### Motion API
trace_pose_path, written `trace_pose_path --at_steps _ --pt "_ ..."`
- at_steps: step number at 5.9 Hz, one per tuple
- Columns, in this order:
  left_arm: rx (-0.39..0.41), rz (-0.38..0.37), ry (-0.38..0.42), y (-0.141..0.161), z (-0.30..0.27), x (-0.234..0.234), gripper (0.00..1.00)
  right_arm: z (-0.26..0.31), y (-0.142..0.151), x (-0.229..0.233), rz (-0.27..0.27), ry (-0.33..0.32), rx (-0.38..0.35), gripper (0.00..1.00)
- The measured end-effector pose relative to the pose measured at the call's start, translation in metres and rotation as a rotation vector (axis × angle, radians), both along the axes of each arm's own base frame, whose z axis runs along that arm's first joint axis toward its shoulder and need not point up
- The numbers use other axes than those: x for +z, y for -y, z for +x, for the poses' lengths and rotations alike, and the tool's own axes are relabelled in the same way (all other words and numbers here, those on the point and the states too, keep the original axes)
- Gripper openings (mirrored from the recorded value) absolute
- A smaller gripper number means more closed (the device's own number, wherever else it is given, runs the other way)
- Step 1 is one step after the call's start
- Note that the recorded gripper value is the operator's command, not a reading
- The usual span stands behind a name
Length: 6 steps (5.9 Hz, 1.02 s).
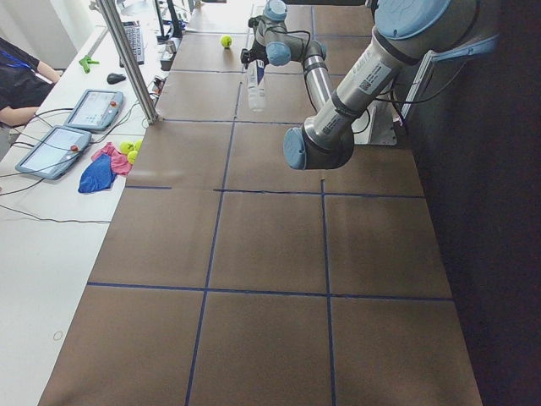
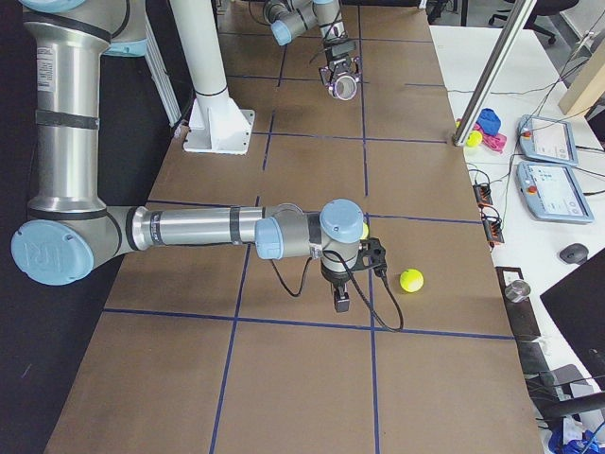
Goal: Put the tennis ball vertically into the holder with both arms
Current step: 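Lift the can with the left gripper and stand it upright, open end up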
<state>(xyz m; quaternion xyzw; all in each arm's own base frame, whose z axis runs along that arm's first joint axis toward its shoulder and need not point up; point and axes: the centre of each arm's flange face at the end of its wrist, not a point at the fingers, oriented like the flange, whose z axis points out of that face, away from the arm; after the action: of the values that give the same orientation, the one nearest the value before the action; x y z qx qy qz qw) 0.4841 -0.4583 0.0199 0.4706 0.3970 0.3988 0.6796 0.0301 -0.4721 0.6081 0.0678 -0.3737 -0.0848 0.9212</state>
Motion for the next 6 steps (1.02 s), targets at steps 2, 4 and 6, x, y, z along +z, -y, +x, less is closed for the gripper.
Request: trace_pose_path --at_steps 2,4,6 --pt "-0.014 0.0 -0.338 -0.009 -0.024 0.01 0.8 -0.002 0.007 -0.012 0.026 0.019 -0.002 1.0" --pt "-0.002 0.076 -0.559 -0.015 -0.035 0.06 0.81 -0.002 0.008 -0.015 0.035 0.025 -0.004 1.0" --pt "-0.038 0.151 -0.723 0.002 -0.004 0.149 0.81 -0.002 0.009 -0.018 0.039 0.026 -0.004 1.0"
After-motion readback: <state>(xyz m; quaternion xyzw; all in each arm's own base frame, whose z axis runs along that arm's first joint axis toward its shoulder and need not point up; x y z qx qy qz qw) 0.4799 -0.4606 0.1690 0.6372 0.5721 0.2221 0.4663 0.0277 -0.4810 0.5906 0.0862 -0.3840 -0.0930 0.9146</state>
